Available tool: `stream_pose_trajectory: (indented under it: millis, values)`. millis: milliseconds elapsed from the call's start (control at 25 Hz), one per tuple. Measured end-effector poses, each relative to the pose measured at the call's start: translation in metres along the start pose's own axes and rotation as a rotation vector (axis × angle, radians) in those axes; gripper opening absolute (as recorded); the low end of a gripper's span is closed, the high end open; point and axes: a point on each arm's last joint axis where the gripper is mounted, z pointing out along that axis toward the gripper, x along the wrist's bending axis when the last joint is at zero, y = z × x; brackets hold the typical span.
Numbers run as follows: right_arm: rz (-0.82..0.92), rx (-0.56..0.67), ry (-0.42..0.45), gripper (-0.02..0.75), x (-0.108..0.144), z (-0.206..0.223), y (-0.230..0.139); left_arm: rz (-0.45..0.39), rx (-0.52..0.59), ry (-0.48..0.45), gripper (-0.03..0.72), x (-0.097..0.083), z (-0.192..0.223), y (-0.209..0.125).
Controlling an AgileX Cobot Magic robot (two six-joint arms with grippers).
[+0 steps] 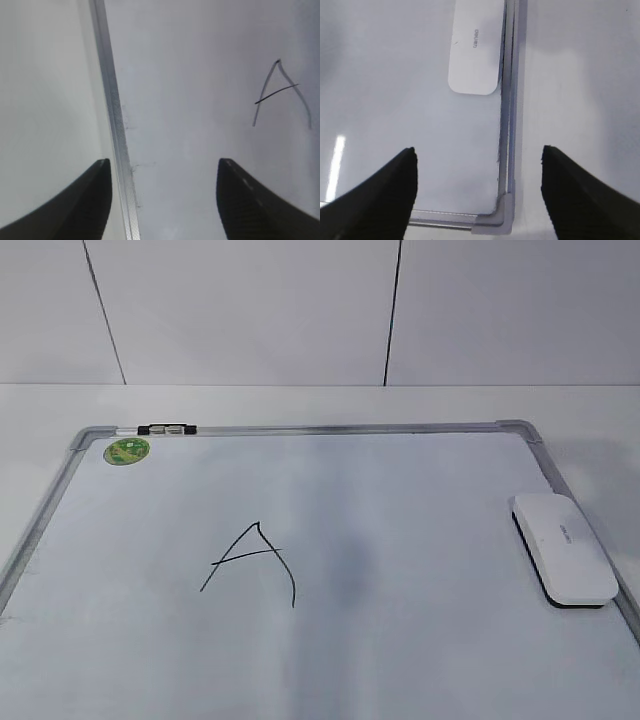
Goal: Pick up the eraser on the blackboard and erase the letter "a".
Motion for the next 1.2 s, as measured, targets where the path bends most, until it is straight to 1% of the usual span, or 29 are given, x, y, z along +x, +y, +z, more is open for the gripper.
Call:
stream_pose_trajectory:
  millis: [80,200,280,400,520,600,720,800,840,920,1000,1200]
  values:
    - [-0.001,-0.037,-0.004,0.593,-0.001,0.0,-0.005,0.014,-0.095,-0.011,0.491,-0.01,-0.034,-0.015]
    - [0.001,-0.048,-0.003,0.594,-0.001,0.0,-0.008,0.03,-0.25,-0.014,0.491,-0.024,-0.083,-0.047]
    - [0.001,-0.04,-0.005,0.594,-0.001,-0.001,-0.011,0.041,-0.358,-0.015,0.491,-0.032,-0.111,-0.078]
    - [0.002,-0.048,-0.008,0.594,-0.002,-0.009,-0.019,0.063,-0.47,-0.018,0.491,-0.04,-0.132,-0.129]
    - [0.012,-0.082,-0.005,0.594,-0.003,-0.022,-0.029,0.089,-0.565,-0.009,0.491,-0.042,-0.137,-0.186]
    - [0.015,-0.116,-0.002,0.593,-0.003,-0.032,-0.039,0.104,-0.623,0.012,0.491,-0.04,-0.13,-0.221]
    - [0.018,-0.169,-0.003,0.593,-0.004,-0.046,-0.054,0.132,-0.754,0.084,0.491,-0.034,-0.118,-0.274]
    - [0.018,-0.202,-0.016,0.593,-0.006,-0.055,-0.064,0.142,-0.834,0.135,0.491,-0.028,-0.109,-0.3]
    - [0.018,-0.223,-0.025,0.593,-0.008,-0.059,-0.07,0.141,-0.821,0.145,0.491,-0.026,-0.105,-0.304]
    - [0.02,-0.269,-0.027,0.593,-0.009,-0.066,-0.079,0.135,-0.78,0.145,0.491,-0.025,-0.1,-0.3]
    - [0.019,-0.3,-0.041,0.593,-0.01,-0.068,-0.092,0.133,-0.764,0.132,0.489,-0.025,-0.098,-0.298]
    - [0.021,-0.345,-0.05,0.593,-0.012,-0.056,-0.125,0.137,-0.793,0.127,0.489,-0.025,-0.099,-0.293]
